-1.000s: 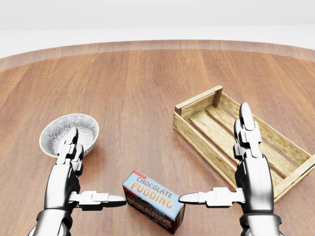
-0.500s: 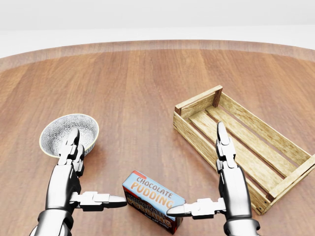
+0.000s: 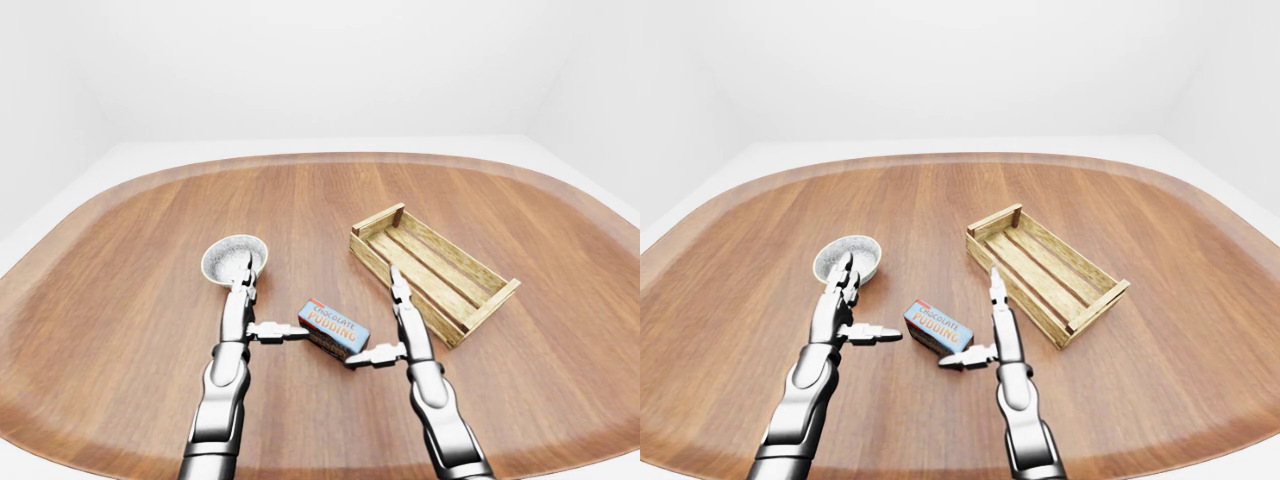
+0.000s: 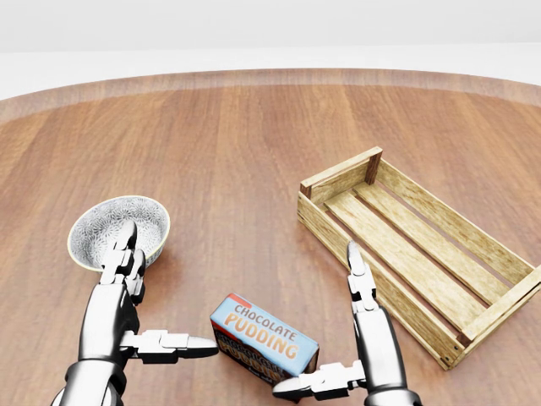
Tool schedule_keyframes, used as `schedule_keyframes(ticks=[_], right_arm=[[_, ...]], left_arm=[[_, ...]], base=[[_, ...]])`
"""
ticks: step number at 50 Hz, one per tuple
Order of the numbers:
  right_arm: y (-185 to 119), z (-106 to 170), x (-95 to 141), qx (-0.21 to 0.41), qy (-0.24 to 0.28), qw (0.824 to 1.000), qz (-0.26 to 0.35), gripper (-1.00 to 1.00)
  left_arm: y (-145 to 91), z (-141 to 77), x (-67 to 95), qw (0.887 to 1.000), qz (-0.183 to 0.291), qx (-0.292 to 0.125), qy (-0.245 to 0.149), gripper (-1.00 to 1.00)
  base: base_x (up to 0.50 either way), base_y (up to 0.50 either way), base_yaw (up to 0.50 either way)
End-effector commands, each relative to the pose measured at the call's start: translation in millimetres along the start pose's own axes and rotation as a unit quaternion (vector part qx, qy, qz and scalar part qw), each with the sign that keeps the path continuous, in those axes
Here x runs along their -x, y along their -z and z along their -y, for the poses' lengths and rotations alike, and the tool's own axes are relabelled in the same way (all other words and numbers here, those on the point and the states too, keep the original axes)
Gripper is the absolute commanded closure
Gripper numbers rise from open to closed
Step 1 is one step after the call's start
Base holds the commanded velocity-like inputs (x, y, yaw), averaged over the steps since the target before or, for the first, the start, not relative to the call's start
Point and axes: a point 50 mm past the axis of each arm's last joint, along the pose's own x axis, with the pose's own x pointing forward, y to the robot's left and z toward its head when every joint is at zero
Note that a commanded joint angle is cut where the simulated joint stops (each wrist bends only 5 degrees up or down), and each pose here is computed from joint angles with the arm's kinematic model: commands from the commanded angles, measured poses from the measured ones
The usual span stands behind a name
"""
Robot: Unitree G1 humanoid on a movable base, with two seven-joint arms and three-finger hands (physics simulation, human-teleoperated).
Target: Pick up the chocolate pudding and put it in the tray.
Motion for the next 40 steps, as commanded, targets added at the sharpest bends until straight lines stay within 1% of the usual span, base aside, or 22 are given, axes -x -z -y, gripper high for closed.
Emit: schedule_keyframes(ticks=[1,2,3,5,6,21,23,24,26,28,38,39,40], right_arm=[[9.2,-6.8,1.0,0.011,-0.011,1.000,-0.020,-1.00],[9.9,-7.3,1.0,0.012,-0.012,1.000,-0.021,-1.00],[28.5,-9.6,2.1,0.022,-0.011,0.998,-0.060,-1.00],[15.3,-8.8,0.7,0.016,-0.014,0.999,-0.033,-1.00],[14.2,-9.3,1.0,0.016,-0.015,0.999,-0.030,-1.00],[26.7,-16.8,3.4,0.028,-0.027,0.998,-0.057,-1.00],[53.6,-19.6,5.8,0.046,-0.026,0.992,-0.114,-1.00],[44.6,-19.2,4.3,0.039,-0.027,0.994,-0.095,-1.00],[43.4,-19.6,4.4,0.038,-0.029,0.995,-0.093,-1.00],[32.7,-19.1,3.0,0.031,-0.031,0.997,-0.070,-1.00],[41.4,-22.3,1.5,0.037,-0.036,0.995,-0.089,-1.00],[43.5,-22.7,1.7,0.037,-0.037,0.994,-0.094,-1.00],[54.8,-23.7,3.0,0.046,-0.036,0.991,-0.118,-1.00]], left_arm=[[-0.1,-0.2,-0.4,1.000,-0.001,0.006,0.002,-1.00],[-0.1,-0.3,-0.4,1.000,0.000,0.005,0.002,-1.00],[-0.1,-0.2,-0.5,1.000,0.000,0.006,0.002,-1.00],[-0.1,-0.2,-0.4,1.000,0.000,0.006,0.002,-1.00],[-0.1,-0.2,-0.4,1.000,-0.001,0.006,0.002,-1.00],[-0.1,-0.2,-0.5,1.000,0.000,0.005,0.002,-1.00],[-0.1,-0.2,-0.5,1.000,0.000,0.005,0.002,-1.00],[-0.1,-0.2,-0.5,1.000,0.000,0.005,0.002,-1.00],[-0.1,-0.2,-0.5,1.000,0.000,0.005,0.002,-1.00],[-0.1,-0.2,-0.5,1.000,0.000,0.005,0.002,-1.00],[-0.1,-0.2,-0.5,1.000,0.000,0.005,0.002,-1.00],[-0.1,-0.2,-0.4,1.000,0.000,0.006,0.002,-1.00],[-0.1,-0.2,-0.5,1.000,0.000,0.006,0.002,-1.00]], base=[[0.00,0.00,0.00],[0.00,0.00,0.00],[0.00,0.00,0.00],[0.00,0.00,0.00],[0.00,0.00,0.00],[0.00,0.00,0.00],[0.00,0.00,0.00],[0.00,0.00,0.00],[0.00,0.00,0.00],[0.00,0.00,0.00],[0.00,0.00,0.00],[0.00,0.00,0.00],[0.00,0.00,0.00]])
